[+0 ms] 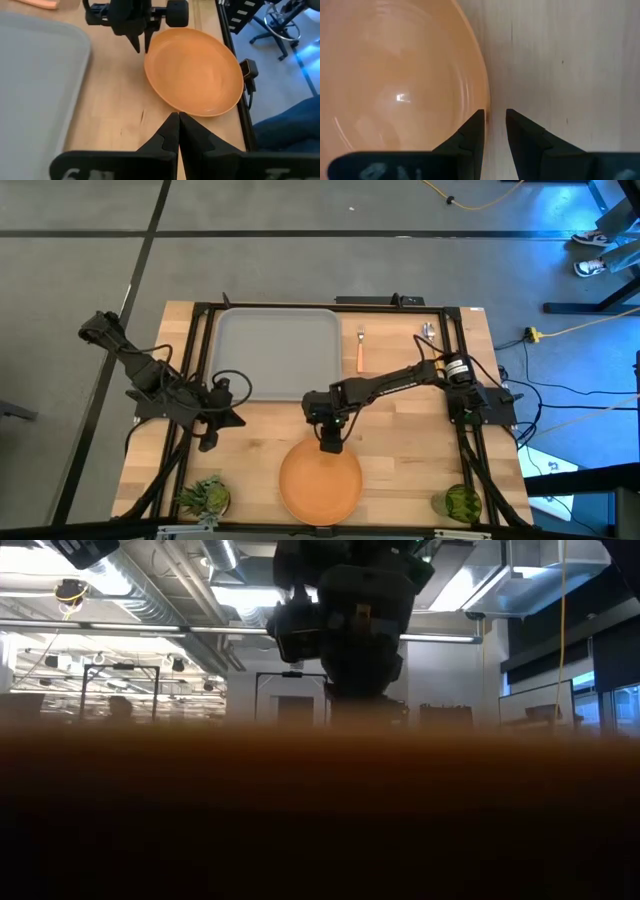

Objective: Pick and place plate/cup/fork/spoon on tray
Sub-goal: Put the orange plate on the gray serving tray

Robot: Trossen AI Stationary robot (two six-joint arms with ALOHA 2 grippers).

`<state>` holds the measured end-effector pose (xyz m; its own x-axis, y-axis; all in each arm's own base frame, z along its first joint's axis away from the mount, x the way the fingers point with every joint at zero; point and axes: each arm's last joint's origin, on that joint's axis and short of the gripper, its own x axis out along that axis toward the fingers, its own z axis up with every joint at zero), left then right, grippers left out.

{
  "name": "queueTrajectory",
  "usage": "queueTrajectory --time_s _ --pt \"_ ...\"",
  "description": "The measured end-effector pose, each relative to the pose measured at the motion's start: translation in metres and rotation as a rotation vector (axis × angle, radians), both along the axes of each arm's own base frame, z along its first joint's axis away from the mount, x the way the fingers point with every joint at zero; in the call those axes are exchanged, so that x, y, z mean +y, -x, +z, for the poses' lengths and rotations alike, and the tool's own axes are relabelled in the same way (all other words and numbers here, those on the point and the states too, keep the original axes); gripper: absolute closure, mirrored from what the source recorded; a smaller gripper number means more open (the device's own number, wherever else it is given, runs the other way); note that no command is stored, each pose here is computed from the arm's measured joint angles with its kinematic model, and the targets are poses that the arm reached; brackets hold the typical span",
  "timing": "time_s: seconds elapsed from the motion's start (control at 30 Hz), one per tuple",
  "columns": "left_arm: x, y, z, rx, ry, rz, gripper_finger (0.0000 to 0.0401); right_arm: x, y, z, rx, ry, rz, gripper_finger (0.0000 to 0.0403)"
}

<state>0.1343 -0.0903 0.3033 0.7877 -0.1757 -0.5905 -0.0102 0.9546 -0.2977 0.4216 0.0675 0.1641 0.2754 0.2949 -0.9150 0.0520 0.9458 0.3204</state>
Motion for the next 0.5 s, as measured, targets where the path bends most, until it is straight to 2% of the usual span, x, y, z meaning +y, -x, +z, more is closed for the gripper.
queueTrajectory --time_s 0.1,0.5 --pt "0.0 0.0 0.0 0.001 0.0 0.0 0.0401 0.0 0.0 -0.001 0.007 -0.001 0.006 0.0318" --pt "0.0 0.0 0.0 -0.006 0.002 0.003 0.0401 0.003 -0.005 -0.036 0.082 -0.067 0.046 0.0318"
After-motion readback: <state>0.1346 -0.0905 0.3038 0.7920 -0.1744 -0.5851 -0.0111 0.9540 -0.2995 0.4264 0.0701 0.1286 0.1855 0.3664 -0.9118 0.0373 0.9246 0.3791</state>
